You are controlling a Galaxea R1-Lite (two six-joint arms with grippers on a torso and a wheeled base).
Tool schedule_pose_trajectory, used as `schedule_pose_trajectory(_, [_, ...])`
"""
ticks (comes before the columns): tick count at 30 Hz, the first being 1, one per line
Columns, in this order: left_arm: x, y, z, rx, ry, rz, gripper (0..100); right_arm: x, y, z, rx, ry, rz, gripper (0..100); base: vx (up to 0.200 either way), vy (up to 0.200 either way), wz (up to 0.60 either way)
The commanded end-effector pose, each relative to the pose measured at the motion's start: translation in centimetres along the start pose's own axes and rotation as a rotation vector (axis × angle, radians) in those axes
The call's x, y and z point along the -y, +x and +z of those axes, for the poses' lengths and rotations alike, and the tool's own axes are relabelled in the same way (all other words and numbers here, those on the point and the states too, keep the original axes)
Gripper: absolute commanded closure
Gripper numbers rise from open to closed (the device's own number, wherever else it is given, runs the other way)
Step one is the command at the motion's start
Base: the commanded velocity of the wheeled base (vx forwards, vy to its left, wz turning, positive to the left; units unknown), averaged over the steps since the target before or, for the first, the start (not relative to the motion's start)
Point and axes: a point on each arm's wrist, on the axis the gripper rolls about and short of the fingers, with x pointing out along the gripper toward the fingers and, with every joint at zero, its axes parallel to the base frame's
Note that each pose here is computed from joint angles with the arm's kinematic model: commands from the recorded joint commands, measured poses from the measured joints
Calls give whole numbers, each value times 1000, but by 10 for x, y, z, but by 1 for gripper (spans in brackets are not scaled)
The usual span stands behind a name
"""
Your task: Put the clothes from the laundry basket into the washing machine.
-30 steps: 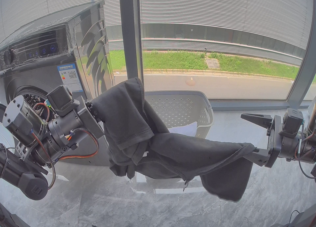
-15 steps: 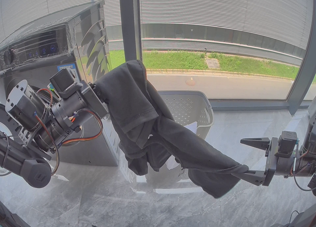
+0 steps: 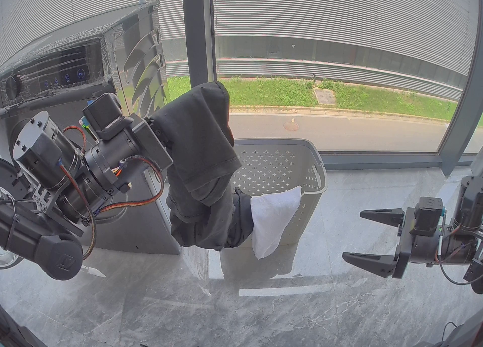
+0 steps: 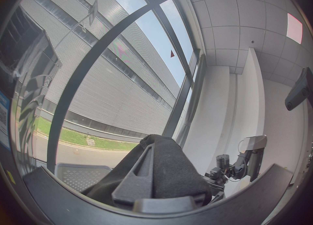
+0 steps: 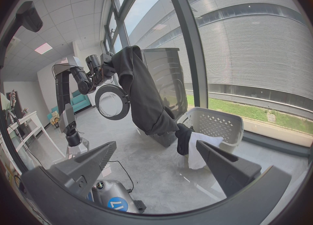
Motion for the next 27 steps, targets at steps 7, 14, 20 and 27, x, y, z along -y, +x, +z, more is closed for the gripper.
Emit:
schedule_pose_trajectory(7, [23, 18, -14, -57, -46, -139, 100, 1, 76, 18, -10, -40, 155, 0, 0, 0, 0])
schedule_pose_trajectory(14, [29, 26, -11, -65, -53, -173, 100, 13, 104, 22, -6, -40, 156, 0, 0, 0, 0])
schedule_pose_trajectory(20, [43, 34, -15, -69, -72, -225, 100, 12, 125, 27, 11, -54, 188, 0, 0, 0, 0])
schedule_pose_trajectory(27, [53, 43, -21, -74, -89, -268, 100, 0, 148, 24, -2, -58, 247, 0, 0, 0, 0])
